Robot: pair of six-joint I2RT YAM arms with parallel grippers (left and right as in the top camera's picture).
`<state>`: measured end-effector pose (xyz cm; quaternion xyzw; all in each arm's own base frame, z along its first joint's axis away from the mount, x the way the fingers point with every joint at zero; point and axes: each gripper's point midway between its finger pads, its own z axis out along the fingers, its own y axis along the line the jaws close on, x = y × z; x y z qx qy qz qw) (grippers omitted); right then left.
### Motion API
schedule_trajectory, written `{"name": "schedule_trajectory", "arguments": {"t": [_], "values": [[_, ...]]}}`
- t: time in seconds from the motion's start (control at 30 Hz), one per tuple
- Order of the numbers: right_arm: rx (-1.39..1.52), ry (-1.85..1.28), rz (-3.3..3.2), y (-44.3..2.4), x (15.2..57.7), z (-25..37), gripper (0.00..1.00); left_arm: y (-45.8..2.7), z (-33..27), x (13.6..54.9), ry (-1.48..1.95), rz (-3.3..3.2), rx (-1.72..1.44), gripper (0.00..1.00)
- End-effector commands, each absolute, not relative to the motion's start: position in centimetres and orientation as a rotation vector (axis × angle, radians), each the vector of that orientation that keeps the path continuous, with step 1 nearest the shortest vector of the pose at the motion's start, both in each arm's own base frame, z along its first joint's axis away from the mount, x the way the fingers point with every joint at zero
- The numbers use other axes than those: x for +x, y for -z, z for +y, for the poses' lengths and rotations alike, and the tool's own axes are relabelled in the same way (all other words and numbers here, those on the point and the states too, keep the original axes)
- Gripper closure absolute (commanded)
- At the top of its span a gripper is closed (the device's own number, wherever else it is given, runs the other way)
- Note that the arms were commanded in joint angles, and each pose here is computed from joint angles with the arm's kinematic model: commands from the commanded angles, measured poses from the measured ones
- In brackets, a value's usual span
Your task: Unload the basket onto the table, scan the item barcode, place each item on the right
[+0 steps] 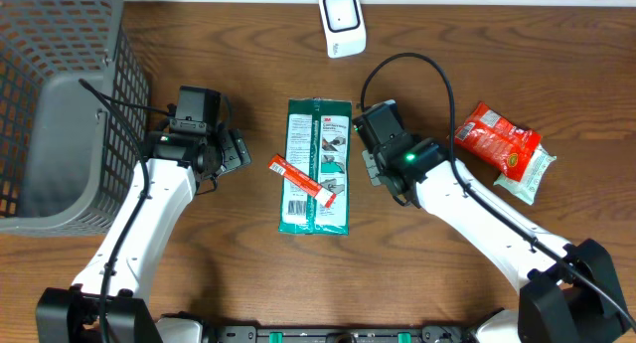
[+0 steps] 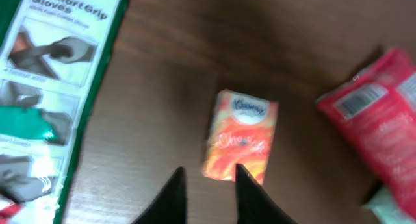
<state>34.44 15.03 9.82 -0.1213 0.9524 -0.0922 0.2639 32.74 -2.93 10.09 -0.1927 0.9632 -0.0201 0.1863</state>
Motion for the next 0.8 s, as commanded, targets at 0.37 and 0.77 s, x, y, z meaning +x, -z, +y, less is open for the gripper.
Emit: {"name": "schedule_trajectory", "arguments": {"t": [0.37,0.77], "values": [[0.048,-0.527,2.828,-8.1,34.4,8.5,0.62,-10.3,-2.7,33.0,0.047,2.705,-0.551,0.11],[0.087,-0.755,2.762,-3.7,34.9,8.2,0.63,-10.3,-2.7,33.0,0.047,2.705,-0.551,0.12]]}}
